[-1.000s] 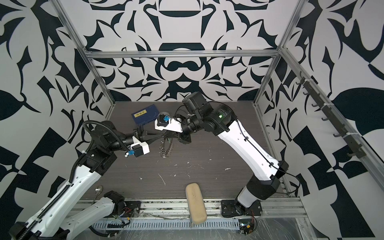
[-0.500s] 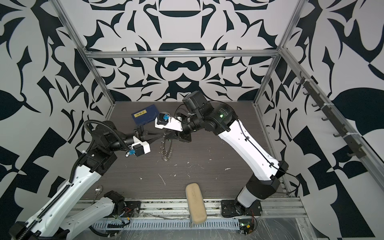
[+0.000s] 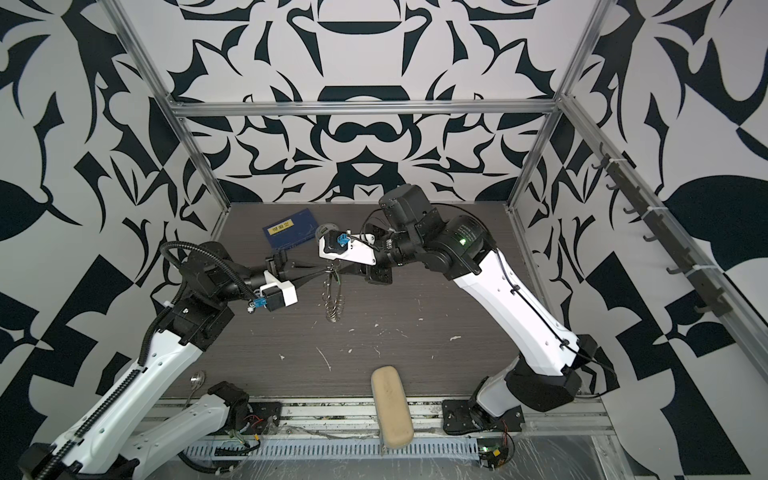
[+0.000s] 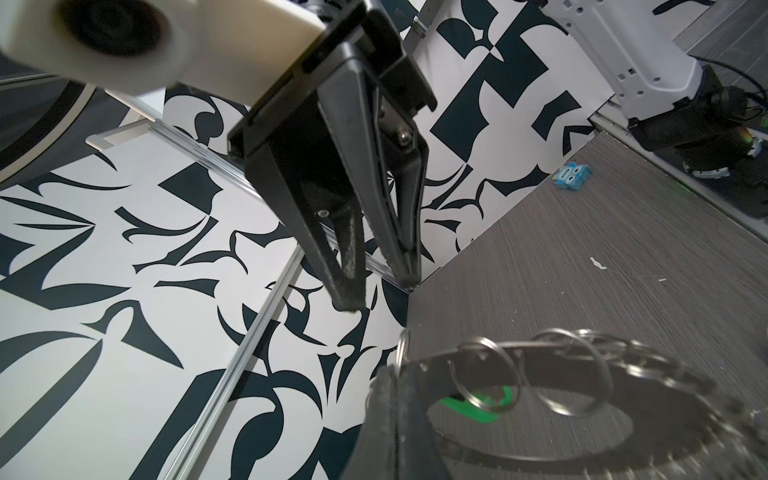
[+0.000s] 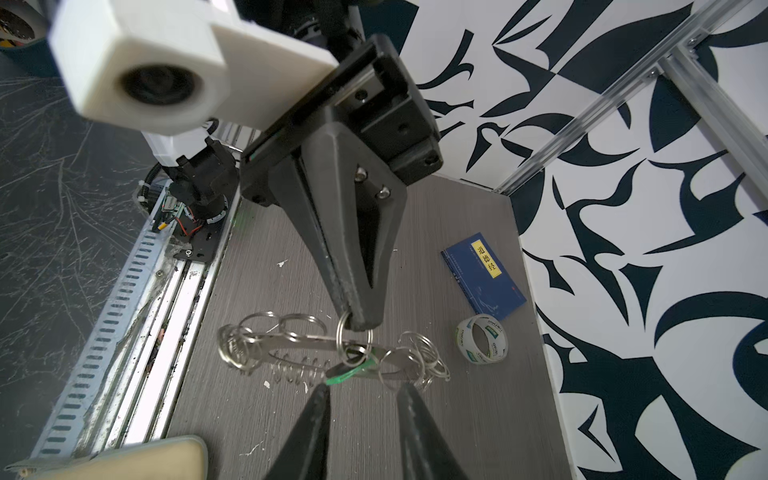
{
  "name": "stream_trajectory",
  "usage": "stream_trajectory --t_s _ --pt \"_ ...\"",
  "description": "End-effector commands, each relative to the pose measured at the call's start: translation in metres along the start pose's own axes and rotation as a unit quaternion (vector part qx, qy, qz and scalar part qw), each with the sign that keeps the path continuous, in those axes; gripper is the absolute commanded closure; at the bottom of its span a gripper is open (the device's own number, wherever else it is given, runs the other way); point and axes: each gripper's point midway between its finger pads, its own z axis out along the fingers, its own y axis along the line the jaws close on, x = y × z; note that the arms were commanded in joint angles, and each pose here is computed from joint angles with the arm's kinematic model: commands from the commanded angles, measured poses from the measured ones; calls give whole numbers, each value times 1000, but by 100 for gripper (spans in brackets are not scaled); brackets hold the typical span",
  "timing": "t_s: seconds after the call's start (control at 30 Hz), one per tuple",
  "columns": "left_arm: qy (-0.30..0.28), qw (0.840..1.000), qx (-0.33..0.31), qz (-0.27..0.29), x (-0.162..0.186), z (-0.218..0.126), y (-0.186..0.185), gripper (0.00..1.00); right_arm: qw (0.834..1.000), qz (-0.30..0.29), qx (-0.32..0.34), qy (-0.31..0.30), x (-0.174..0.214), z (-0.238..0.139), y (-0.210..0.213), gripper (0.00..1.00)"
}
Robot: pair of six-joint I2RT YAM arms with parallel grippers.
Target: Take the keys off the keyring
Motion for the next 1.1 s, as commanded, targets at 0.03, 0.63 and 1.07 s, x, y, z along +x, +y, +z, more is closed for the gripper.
stream_trajectory --t_s 0.03,0.63,1.07 --pt "-22 1000 1 10 -11 -1 4 100 1000 -17 -3 -18 -9 1 -1 69" --pt "-25 1000 8 4 -11 0 1 100 999 -25 -34 0 -10 11 10 83" --pt "-21 1000 6 2 -9 -1 1 100 999 -26 -34 18 -5 14 10 100"
